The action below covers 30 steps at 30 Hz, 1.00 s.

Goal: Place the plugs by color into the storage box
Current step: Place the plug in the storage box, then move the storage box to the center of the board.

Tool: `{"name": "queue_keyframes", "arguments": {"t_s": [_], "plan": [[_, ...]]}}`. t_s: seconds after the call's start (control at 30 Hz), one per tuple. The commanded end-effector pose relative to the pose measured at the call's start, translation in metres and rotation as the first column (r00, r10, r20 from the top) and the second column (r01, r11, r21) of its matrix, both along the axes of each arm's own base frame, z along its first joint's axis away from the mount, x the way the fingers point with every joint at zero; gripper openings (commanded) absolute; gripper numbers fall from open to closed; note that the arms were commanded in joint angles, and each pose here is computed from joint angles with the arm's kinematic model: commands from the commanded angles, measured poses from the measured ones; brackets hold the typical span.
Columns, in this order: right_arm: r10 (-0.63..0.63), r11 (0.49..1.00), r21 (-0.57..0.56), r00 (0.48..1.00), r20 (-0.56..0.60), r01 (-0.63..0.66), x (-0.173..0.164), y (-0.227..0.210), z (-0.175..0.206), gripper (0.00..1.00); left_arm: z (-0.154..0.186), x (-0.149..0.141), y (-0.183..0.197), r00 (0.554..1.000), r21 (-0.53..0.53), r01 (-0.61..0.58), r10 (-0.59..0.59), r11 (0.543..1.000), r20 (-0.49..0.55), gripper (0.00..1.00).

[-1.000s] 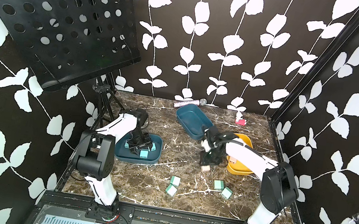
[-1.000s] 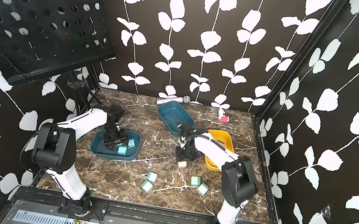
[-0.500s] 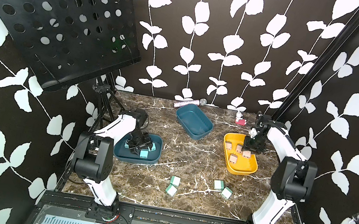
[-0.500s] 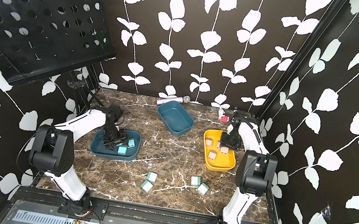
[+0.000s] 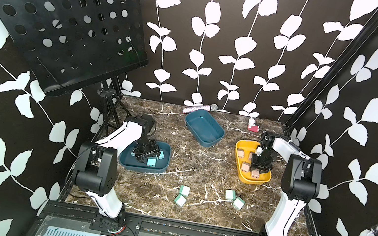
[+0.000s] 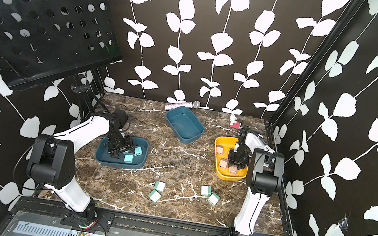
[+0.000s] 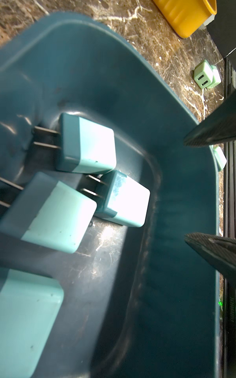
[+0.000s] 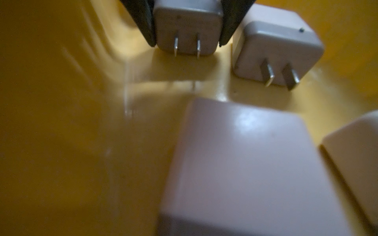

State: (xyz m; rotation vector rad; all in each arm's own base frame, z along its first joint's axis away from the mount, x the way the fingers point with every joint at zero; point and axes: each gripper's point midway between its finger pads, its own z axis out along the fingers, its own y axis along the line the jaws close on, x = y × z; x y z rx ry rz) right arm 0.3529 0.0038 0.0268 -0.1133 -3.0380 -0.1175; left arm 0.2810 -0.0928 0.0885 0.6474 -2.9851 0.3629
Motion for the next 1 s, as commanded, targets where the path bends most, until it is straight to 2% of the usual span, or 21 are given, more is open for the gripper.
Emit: {"name": "queue_keyframes", "arguments": {"t_s": [0.0, 0.1, 0.23, 0.3, 0.33, 0.43, 0.5, 0.63, 0.7, 0.8, 0.97], "plan": [[0.015, 1.0, -0.024, 0.999, -0.032, -0.015, -0.005, -0.006, -0.007, 0.44, 0.007, -0.007, 0.001, 1.0, 0.008, 0.005, -0.005, 1.0, 0.004, 0.69], [0.001, 1.0, -0.031, 1.0, -0.014, -0.001, -0.003, -0.007, 0.004, 0.55, 0.008, -0.005, 0.001, 1.0, 0.008, 0.007, -0.007, 1.0, 0.006, 0.69], [-0.075, 0.996, -0.031, 0.995, 0.068, 0.078, 0.009, -0.006, 0.045, 0.77, 0.008, -0.004, 0.001, 1.0, 0.008, 0.009, -0.009, 1.0, 0.007, 0.69], [-0.158, 0.987, 0.016, 0.979, 0.131, 0.158, 0.018, 0.0, 0.07, 0.78, 0.008, -0.004, 0.0, 1.0, 0.007, 0.008, -0.008, 1.0, 0.006, 0.69], [-0.221, 0.975, 0.075, 0.962, 0.158, 0.212, 0.024, 0.008, 0.083, 0.78, 0.008, -0.004, 0.0, 1.0, 0.006, 0.005, -0.005, 1.0, 0.006, 0.69], [-0.412, 0.89, 0.293, 0.892, 0.187, 0.35, 0.043, 0.046, 0.116, 0.76, 0.008, -0.003, 0.0, 1.0, 0.004, 0.005, -0.005, 1.0, 0.009, 0.69], [-0.454, 0.856, 0.368, 0.867, 0.204, 0.362, 0.054, 0.077, 0.135, 0.76, 0.007, -0.002, 0.0, 1.0, 0.003, 0.006, -0.006, 1.0, 0.007, 0.69], [-0.413, 0.878, 0.364, 0.877, 0.247, 0.311, 0.068, 0.146, 0.153, 0.79, 0.005, 0.001, -0.002, 1.0, -0.006, 0.001, -0.001, 1.0, 0.01, 0.69], [-0.425, 0.87, 0.38, 0.87, 0.251, 0.315, 0.077, 0.174, 0.151, 0.8, 0.005, 0.002, -0.004, 1.0, -0.011, 0.002, -0.002, 1.0, 0.012, 0.69], [-0.488, 0.834, 0.407, 0.841, 0.233, 0.371, 0.09, 0.201, 0.137, 0.8, 0.007, 0.005, -0.005, 1.0, -0.016, 0.003, -0.003, 1.0, 0.018, 0.69], [-0.61, 0.761, 0.412, 0.768, 0.193, 0.501, 0.109, 0.208, 0.106, 0.77, 0.009, 0.007, -0.007, 1.0, -0.026, -0.003, 0.004, 1.0, 0.028, 0.69]]}}
